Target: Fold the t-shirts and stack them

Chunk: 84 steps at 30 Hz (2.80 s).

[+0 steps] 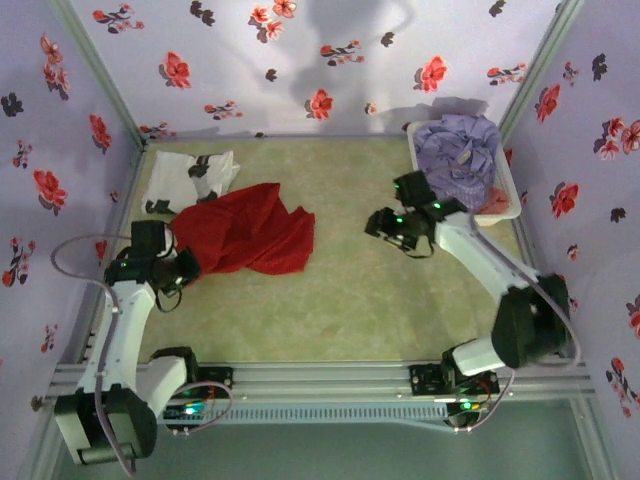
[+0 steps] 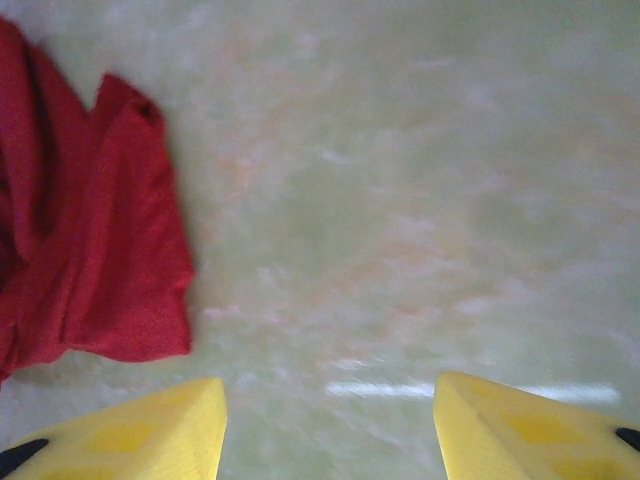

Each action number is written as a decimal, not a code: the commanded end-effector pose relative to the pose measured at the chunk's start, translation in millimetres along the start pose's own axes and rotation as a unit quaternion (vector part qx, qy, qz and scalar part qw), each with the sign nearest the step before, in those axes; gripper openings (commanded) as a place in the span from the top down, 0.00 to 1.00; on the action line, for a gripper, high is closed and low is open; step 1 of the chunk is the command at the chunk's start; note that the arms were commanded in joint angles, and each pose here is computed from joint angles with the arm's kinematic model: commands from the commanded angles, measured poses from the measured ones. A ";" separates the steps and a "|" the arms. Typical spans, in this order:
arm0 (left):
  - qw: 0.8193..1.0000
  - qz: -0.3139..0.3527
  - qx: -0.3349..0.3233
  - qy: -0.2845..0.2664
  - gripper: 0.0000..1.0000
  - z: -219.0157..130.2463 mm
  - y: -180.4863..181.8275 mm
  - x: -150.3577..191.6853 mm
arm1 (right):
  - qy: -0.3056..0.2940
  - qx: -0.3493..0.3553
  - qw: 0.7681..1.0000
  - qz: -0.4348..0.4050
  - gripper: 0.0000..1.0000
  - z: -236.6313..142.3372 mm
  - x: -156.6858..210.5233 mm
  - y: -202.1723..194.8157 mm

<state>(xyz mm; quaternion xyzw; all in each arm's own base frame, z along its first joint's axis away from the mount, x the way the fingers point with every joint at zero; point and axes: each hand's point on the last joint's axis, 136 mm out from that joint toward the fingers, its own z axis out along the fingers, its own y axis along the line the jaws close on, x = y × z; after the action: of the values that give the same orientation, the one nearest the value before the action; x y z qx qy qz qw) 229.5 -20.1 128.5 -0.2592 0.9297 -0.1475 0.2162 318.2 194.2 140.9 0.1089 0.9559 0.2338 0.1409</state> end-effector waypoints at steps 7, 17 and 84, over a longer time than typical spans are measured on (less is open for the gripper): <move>0.999 -0.021 0.035 -0.005 1.00 -3.2 -9.5 0.8 | -0.014 -0.093 0.987 -0.127 0.44 85.4 -56.6 138.0; 0.998 -0.032 0.055 0.000 1.00 8.0 -15.7 -1.1 | -0.007 -0.098 0.979 -0.179 0.44 188.6 -27.7 220.5; 0.993 -0.070 0.088 0.039 1.00 -24.5 -20.0 27.6 | -0.020 0.122 0.981 -0.151 1.00 -6.5 -9.8 -1.1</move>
<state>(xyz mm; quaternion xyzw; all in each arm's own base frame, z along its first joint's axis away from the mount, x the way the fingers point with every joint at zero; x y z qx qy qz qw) 231.1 -35.3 169.3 -0.2674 0.9042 -0.2256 0.2449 351.3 229.6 178.2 -0.0419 0.9641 0.1511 0.2143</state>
